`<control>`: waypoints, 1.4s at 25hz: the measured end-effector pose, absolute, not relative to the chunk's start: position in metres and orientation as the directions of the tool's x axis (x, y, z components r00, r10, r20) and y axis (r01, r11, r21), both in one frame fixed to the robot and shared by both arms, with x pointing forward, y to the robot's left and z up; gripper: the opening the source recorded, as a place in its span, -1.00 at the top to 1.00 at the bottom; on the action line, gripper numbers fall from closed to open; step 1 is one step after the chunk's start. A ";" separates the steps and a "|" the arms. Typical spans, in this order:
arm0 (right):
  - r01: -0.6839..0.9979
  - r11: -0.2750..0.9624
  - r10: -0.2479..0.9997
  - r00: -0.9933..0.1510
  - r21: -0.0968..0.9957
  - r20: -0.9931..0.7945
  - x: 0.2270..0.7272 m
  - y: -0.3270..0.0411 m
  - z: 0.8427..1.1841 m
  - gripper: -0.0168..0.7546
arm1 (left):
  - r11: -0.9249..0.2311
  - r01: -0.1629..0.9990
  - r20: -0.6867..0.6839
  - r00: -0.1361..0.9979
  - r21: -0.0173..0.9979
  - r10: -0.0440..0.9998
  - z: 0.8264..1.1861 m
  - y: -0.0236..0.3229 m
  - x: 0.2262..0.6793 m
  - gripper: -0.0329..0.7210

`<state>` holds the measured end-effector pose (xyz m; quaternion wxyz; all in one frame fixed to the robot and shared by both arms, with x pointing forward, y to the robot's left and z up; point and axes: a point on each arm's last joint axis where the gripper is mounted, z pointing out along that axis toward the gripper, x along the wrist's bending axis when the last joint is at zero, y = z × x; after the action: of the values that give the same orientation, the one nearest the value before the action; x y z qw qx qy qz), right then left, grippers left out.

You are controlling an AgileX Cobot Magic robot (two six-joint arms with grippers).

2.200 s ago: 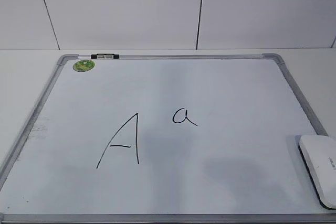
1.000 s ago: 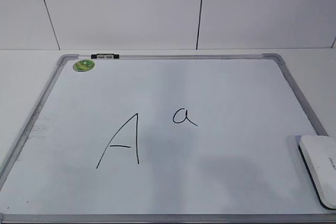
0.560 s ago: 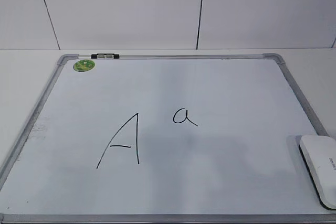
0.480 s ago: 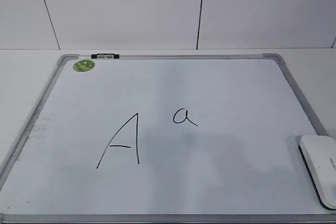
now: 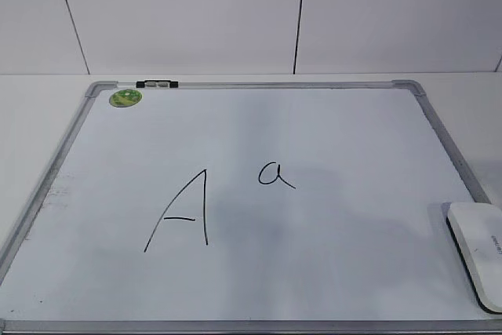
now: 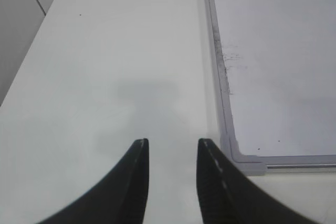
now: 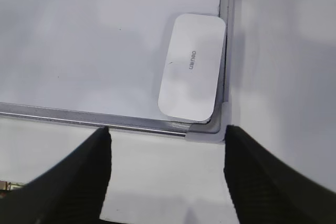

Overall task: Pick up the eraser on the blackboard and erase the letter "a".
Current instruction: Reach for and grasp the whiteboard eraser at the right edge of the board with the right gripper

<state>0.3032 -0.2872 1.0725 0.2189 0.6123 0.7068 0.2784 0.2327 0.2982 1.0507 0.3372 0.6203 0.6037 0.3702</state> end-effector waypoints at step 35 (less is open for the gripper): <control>0.980 0.029 0.992 -0.053 0.195 0.117 0.435 -0.277 1.024 -0.78 | -0.044 0.499 0.052 -0.003 0.865 0.999 1.051 0.298 0.233 0.29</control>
<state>0.4346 -0.2774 1.0238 0.0255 0.6877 0.7169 0.1118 0.2327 0.2982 1.0507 0.3372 0.6203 0.6037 0.3702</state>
